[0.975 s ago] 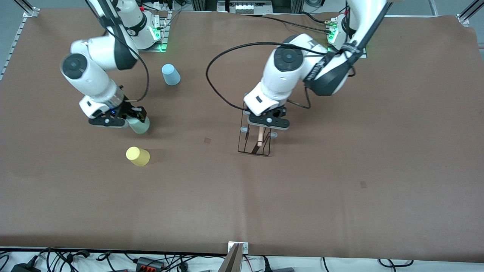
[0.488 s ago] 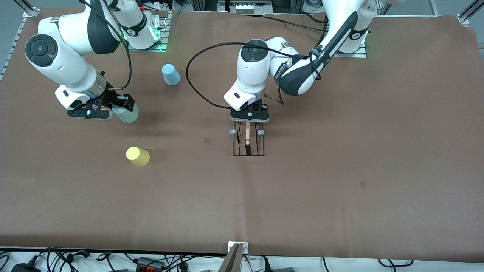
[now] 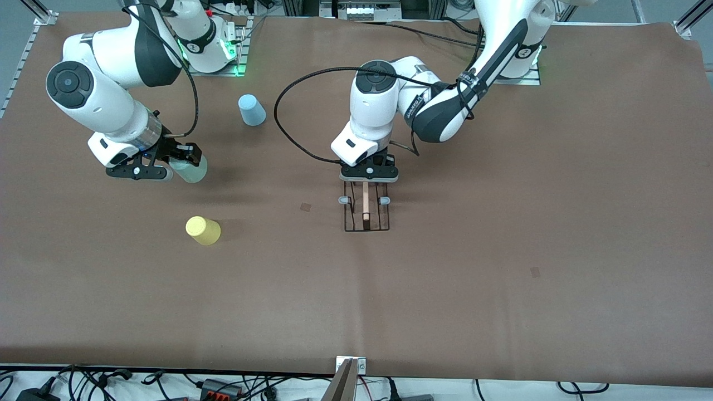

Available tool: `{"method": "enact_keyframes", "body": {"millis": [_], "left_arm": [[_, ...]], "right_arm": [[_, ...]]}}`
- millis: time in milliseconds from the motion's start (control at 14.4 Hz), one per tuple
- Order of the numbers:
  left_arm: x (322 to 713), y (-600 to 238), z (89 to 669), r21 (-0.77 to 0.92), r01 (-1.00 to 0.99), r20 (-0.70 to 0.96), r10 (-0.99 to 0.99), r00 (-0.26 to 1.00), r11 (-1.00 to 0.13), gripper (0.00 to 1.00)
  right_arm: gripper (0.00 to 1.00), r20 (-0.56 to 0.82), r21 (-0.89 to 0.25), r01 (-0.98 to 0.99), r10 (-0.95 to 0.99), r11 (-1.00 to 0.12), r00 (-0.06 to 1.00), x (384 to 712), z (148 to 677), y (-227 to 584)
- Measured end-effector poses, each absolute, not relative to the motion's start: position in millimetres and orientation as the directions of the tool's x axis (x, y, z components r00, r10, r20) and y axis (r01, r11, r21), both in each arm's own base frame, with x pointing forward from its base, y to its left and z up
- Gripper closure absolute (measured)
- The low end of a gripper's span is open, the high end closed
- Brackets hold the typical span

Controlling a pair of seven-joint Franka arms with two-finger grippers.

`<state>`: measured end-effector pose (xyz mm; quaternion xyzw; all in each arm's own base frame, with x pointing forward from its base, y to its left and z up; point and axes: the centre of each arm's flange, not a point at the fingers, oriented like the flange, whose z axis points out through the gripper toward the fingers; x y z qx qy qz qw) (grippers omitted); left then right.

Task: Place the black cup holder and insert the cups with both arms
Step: 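Lower the rack with the left gripper while the right gripper lifts the cup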

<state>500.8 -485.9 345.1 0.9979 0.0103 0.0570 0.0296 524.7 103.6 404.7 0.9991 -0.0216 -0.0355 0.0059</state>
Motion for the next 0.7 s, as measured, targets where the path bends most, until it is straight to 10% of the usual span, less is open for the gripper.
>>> {"method": "enact_keyframes", "body": {"millis": [557, 697], "left_arm": [[535, -407, 415, -0.155, -0.276, 0.04, -0.285, 0.958, -0.949, 0.01], [541, -369, 430, -0.21, -0.396, -0.069, -0.39, 0.918, -0.894, 0.0]], "right_arm": [[0.34, -0.058, 0.005, -0.112, -0.112, -0.994, 0.992, 524, 431, 144], [0.34, -0.036, 0.0, -0.161, -0.161, -0.987, 0.986, 514, 451, 198]]}}
